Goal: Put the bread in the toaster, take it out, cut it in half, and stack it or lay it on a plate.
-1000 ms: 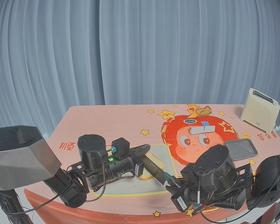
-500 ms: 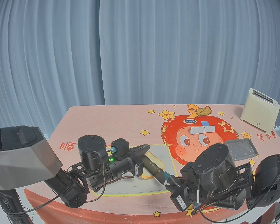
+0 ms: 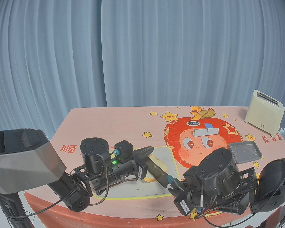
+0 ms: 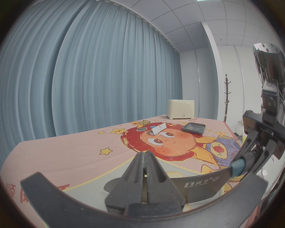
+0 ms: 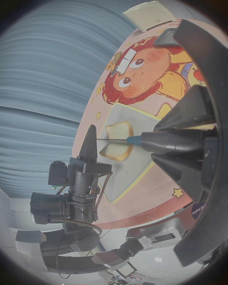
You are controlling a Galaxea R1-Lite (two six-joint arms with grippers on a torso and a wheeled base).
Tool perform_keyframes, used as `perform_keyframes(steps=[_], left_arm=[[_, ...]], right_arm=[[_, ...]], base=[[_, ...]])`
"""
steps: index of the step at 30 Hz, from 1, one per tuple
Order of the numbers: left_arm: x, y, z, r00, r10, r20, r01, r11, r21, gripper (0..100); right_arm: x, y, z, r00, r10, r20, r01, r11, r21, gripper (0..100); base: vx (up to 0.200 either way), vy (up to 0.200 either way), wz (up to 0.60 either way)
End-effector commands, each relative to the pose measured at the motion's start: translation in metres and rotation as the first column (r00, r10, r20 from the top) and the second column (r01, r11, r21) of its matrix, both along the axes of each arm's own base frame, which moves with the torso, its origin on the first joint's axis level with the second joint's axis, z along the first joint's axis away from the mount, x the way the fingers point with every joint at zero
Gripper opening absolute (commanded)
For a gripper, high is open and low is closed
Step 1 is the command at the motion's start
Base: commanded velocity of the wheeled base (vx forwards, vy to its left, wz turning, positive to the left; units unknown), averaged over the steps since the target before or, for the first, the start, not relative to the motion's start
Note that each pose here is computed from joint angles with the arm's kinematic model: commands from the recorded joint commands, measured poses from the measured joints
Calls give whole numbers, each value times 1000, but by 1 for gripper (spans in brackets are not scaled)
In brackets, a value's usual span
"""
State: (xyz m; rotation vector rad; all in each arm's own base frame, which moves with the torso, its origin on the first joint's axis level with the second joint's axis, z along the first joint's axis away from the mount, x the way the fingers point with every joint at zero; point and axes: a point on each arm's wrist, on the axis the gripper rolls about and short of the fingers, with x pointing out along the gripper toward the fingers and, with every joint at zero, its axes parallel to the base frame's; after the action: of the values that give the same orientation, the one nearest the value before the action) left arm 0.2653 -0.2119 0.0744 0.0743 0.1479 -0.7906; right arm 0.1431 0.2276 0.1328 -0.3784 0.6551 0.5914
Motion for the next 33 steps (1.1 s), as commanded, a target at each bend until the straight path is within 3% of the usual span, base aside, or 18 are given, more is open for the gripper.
perform_keyframes(steps=[1, 8, 14, 22, 33], left_arm=[[1, -1, 1, 1000, 0, 16, 0, 1000, -11, 0], [1, 0, 1, 1000, 2, 14, -1, 1000, -11, 0], [0, 1, -4, 1000, 8, -7, -8, 1000, 5, 0], [1, -1, 0, 1000, 5, 12, -4, 1000, -9, 0], [0, -1, 15, 998, 34, 58, -32, 999, -38, 0]], right_arm=[[0, 0, -3, 1000, 3, -11, -3, 1000, -15, 0], [-1, 0, -3, 1000, 3, -9, -3, 1000, -13, 0], [2, 4, 9, 1000, 0, 20, 0, 999, 35, 0], [-1, 0, -4, 1000, 4, -10, -4, 1000, -16, 0], [0, 0, 0, 1000, -3, 1, 3, 1000, 7, 0]], base=[[0, 0, 0], [0, 0, 0], [0, 0, 0], [0, 0, 0], [0, 0, 0]])
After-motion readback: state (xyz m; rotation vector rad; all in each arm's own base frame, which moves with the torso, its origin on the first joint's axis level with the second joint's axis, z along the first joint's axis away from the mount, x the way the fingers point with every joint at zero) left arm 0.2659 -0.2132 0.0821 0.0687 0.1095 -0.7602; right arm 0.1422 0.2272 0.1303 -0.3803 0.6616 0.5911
